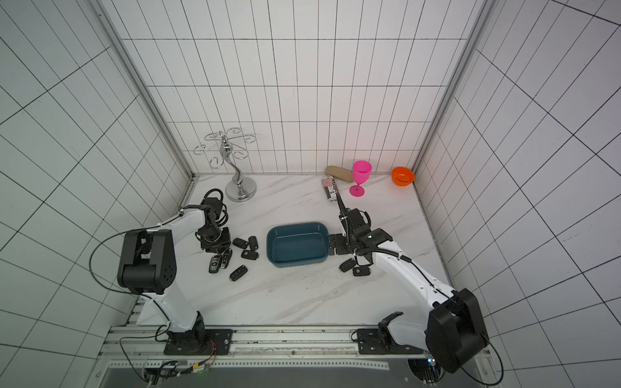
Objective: Place the car key into the storage box
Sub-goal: Pick up the car key from the center of the board.
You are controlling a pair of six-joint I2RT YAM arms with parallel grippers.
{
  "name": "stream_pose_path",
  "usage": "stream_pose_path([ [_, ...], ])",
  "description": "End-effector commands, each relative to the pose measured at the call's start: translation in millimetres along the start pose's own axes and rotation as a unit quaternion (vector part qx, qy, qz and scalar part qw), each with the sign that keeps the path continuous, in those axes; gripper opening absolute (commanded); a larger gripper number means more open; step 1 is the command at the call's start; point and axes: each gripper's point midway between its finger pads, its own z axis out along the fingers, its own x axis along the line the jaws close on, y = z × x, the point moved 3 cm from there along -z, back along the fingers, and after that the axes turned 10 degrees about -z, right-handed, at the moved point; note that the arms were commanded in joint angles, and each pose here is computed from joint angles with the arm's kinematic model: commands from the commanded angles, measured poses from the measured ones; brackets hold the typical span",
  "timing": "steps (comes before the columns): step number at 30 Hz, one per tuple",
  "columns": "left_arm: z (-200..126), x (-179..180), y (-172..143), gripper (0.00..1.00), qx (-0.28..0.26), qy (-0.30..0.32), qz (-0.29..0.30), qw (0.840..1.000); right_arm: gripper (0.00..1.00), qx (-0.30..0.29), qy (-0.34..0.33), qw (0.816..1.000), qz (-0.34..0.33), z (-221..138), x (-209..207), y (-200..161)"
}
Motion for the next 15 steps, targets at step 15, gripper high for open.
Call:
stream_pose_path([
  [15,7,-4,10,0.11,0.014,-0.012,-0.012,1.000,1.00,0.004,-0.064,0.998,0.029,-14,-24,-20],
])
